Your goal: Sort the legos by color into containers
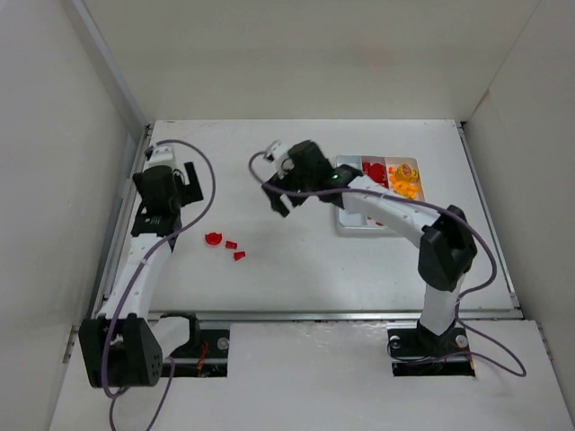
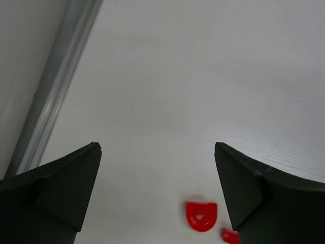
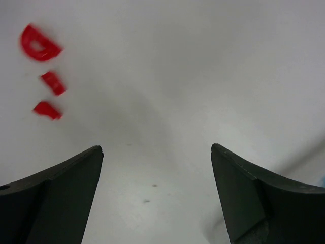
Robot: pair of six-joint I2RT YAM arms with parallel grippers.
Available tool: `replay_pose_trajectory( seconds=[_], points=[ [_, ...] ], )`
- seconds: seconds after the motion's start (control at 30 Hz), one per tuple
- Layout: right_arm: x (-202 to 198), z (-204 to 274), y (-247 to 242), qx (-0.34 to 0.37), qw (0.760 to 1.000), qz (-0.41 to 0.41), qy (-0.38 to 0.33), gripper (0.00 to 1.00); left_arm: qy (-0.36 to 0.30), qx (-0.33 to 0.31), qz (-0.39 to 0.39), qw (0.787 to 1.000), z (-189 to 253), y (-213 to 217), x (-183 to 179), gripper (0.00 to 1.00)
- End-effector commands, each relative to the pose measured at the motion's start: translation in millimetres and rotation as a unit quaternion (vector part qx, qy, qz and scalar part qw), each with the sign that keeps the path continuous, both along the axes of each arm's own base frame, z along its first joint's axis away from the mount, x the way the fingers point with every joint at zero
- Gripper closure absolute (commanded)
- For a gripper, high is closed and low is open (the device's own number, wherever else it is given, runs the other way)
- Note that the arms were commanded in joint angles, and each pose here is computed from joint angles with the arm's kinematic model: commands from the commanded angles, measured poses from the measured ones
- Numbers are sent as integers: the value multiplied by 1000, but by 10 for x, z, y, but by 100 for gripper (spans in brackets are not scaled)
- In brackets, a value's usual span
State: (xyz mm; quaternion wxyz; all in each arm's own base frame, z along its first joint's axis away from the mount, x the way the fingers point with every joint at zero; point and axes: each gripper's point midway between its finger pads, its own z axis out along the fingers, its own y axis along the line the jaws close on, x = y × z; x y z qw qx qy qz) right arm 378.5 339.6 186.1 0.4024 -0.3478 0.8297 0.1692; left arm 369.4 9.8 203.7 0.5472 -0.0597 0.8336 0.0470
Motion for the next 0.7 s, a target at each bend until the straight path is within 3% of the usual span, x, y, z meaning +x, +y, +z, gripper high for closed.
replay_pose_trajectory(
  seconds=[0.0,0.23,0.57,0.67],
  points=[
    [-578,-95,544,1,988,155,2,8,-35,-43,147,988,84,586,-335,8],
    [-1210,-581,1223,-18,959,281,43,8,-32,-30,285,958,-218,1361,-731,8],
    [-1283,-1164,1458,-96,961,257,17,8,-65,4,268,961,-331,1329,-712,7],
    [-1241,-1235,1532,-98,964,245,9,13,-64,13,275,959,-372,1339,-758,6]
  ],
)
